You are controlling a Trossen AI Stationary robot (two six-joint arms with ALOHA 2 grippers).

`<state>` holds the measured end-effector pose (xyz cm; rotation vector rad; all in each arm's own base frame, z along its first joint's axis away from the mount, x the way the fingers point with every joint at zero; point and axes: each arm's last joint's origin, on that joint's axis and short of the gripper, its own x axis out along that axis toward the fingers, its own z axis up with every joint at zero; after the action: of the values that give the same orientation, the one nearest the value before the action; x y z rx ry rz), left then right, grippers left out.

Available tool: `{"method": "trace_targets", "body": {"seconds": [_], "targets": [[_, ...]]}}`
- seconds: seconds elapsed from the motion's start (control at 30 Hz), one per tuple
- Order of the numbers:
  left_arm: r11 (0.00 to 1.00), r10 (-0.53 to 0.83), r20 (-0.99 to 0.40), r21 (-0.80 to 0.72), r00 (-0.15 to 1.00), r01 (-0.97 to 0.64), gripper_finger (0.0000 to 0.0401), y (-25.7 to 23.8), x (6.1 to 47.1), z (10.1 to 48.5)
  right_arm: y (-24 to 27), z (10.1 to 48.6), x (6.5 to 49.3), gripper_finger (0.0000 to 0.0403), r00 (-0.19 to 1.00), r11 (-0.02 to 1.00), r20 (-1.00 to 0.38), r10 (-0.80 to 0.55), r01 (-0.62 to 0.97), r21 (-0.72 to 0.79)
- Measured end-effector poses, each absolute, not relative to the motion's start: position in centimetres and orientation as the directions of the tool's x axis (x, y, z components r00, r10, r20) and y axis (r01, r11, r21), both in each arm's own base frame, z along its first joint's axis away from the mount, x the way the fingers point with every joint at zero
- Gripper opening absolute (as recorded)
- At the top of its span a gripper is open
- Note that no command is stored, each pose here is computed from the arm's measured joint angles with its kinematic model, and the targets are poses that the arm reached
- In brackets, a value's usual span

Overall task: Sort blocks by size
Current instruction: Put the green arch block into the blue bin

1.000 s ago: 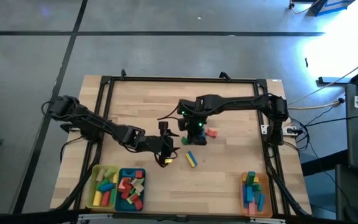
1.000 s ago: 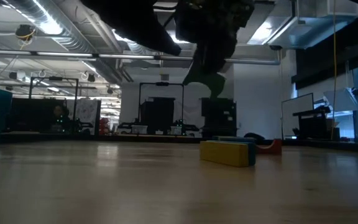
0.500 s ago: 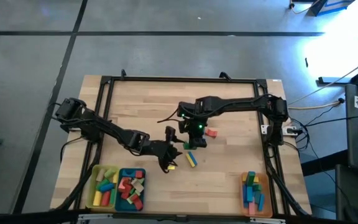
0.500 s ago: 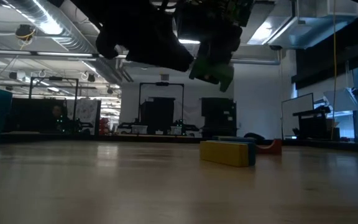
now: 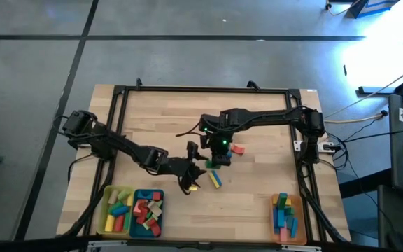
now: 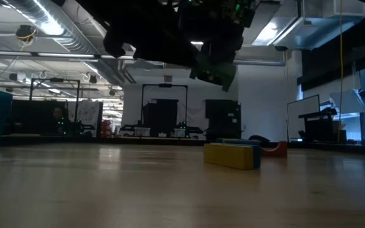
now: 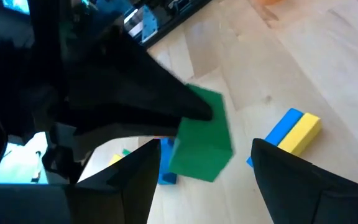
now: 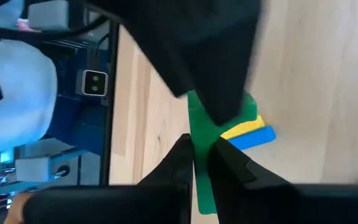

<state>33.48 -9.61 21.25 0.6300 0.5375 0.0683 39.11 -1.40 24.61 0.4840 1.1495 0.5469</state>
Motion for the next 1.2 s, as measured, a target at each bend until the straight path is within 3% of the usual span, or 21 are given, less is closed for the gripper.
{"method": "trace_targets", "body": {"seconds": [0.43,0.9,1.2], "targets": [[0.812,0.231,-0.458,0.577,0.858,0.089,0.0235,-9.24,33.59,21.22,-1.42,24.82,39.51,0.0033,0.341,0.764,-0.691,0.637,-0.159,0.626],[0.762,0.207,-0.47,0.627,0.858,0.16,0.0126,-9.46,33.63,20.95,-1.34,24.86,39.46,0.0033,0.332,0.74,-0.67,0.664,-0.167,0.651],[0.749,0.191,-0.449,0.641,0.873,0.165,0.0122,-10.03,33.6,21.16,-1.06,24.9,39.58,0.0045,0.337,0.741,-0.668,0.663,-0.168,0.651]]}}
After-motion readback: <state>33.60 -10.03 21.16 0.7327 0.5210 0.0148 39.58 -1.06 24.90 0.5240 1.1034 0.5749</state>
